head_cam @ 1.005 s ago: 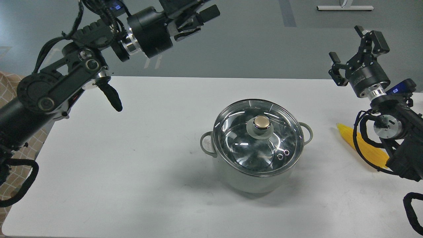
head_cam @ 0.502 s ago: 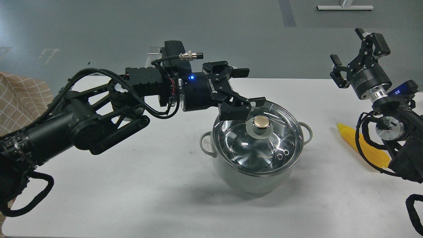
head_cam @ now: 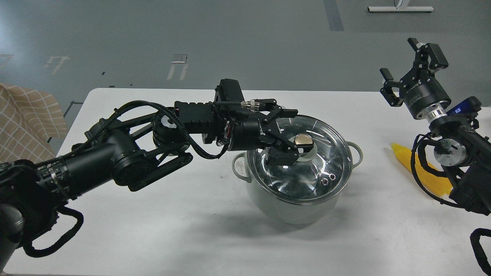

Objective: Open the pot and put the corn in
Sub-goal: 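Close the left gripper on the brass knob of the glass lid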

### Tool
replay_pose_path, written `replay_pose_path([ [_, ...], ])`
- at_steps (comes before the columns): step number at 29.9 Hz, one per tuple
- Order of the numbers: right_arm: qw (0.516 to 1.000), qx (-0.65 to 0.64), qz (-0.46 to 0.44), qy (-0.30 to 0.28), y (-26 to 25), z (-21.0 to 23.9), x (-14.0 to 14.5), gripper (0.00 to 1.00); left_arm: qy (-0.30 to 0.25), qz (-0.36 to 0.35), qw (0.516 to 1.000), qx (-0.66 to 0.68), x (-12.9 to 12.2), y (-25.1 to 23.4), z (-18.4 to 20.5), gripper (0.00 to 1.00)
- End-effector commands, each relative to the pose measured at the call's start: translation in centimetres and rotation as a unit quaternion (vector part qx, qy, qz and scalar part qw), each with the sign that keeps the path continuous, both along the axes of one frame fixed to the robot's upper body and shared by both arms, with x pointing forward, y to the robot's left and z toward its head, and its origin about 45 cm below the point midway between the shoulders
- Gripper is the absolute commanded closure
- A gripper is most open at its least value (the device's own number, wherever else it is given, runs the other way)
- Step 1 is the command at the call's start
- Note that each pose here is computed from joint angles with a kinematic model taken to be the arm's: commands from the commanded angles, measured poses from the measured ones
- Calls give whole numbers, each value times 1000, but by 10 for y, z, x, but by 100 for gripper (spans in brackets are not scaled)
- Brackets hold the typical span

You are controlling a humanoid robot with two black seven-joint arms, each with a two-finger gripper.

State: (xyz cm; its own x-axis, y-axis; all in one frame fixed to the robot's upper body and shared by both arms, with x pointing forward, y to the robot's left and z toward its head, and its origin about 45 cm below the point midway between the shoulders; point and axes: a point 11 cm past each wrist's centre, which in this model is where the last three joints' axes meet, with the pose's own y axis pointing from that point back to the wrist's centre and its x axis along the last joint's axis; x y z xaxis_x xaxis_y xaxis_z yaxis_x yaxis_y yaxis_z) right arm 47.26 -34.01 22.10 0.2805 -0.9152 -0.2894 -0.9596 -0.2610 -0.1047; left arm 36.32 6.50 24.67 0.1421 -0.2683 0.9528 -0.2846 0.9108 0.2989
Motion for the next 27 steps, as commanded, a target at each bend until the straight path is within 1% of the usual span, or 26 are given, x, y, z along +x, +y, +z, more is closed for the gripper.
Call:
replay_pose_path([
  [1,1000,0,-1,1,-1,-1,0,0,5,-3,1000,3,-3,-1,-5,2],
  [10,1000,-1,0,3,-1,-2,-1,0,19,0,1000,4,-7,0,-15,5],
  [13,1000,-1,0,3,-1,-2,-1,0,22,5,1000,7,-4,1,-18,10],
  [15,1000,-1,-1,3,-1,-3,-2,0,23,7,1000,7,-4,2,-19,14],
  [16,1000,0,-1,6,-1,-6,-3,0,23,7,1000,8,-4,2,-19,19],
  [17,1000,-1,-1,6,-2,-6,-3,0,23,6,1000,6,-4,1,-19,20],
  [27,1000,-1,-1,6,-2,-6,-3,0,29,5,1000,5,-7,-1,-22,20],
])
